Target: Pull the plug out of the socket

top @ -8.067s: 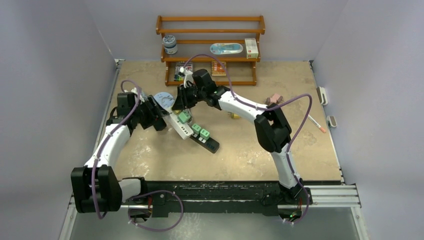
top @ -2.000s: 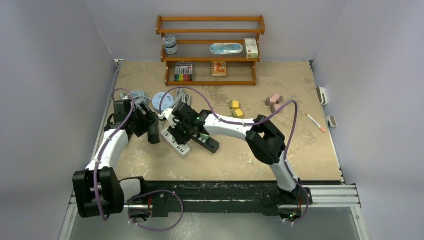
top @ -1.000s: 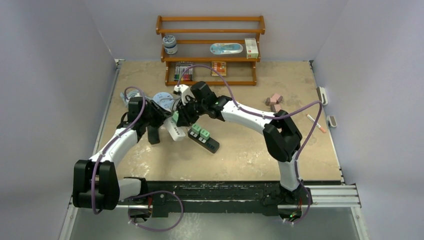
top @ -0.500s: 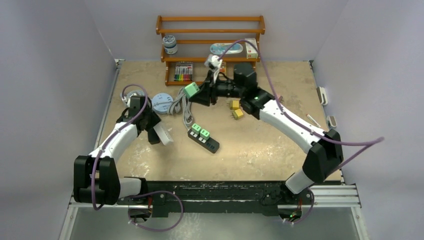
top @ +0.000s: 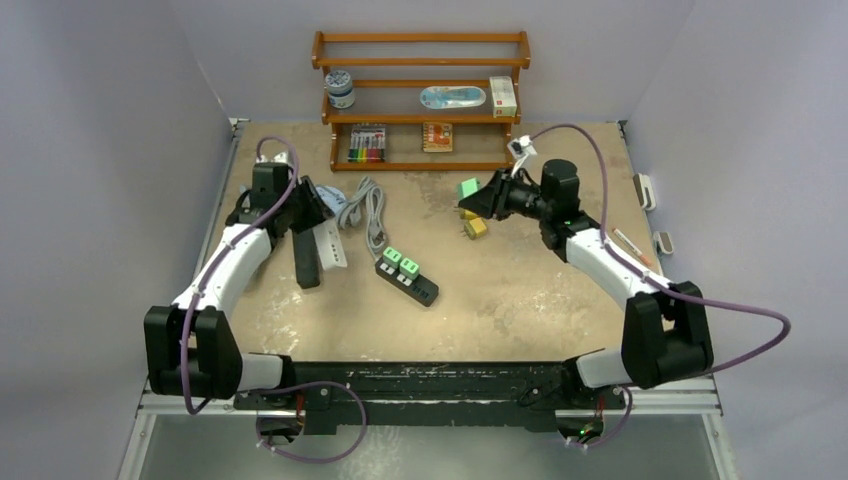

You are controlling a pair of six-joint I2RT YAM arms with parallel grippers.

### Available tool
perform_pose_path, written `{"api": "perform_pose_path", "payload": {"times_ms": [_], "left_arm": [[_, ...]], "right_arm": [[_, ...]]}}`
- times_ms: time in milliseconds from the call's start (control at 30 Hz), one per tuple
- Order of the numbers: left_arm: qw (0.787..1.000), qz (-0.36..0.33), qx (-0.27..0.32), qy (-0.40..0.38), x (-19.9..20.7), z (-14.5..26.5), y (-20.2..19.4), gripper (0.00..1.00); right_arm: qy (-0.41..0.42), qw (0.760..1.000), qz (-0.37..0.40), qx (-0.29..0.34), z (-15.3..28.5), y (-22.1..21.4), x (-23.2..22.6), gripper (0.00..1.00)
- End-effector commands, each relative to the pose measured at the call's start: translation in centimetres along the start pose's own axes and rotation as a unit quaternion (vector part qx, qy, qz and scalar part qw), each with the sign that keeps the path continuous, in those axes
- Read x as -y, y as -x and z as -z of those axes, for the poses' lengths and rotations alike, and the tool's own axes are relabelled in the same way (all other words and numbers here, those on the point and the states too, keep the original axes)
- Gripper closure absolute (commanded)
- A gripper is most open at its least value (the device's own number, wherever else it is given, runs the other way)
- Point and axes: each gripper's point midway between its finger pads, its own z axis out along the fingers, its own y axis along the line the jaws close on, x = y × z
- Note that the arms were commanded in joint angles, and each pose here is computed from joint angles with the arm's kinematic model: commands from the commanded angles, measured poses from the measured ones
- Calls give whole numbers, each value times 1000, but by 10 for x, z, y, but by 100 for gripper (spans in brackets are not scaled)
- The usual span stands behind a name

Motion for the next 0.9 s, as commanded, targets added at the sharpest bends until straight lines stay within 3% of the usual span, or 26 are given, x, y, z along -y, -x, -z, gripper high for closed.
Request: {"api": "perform_pose_path", "payload": {"times_ms": [0, 200, 367, 567, 700, 867], "left_arm": [[991, -57, -3, -118, 56, 26, 27, 100], [976, -101, 31, -188, 77, 71, 24, 100], [977, -72, 48, -196, 82, 63, 31, 100], [995, 1, 78, -65, 37, 21, 46, 100], [997, 31, 66, -21, 17, 2, 36, 100], [994, 79, 77, 3, 1, -13, 28, 100]], "right_arm": [[-79, 995, -38, 47, 21, 20, 24, 100], [-111, 986, -121, 26, 36, -10, 57, 100], [-161, 972, -167, -30, 33, -40, 89, 100], [-180, 950, -226, -119, 33, -97, 111, 100], [-203, 942, -244, -112, 45, -110, 109, 99], [-211, 934, -255, -132, 53, -125, 107, 70]]}}
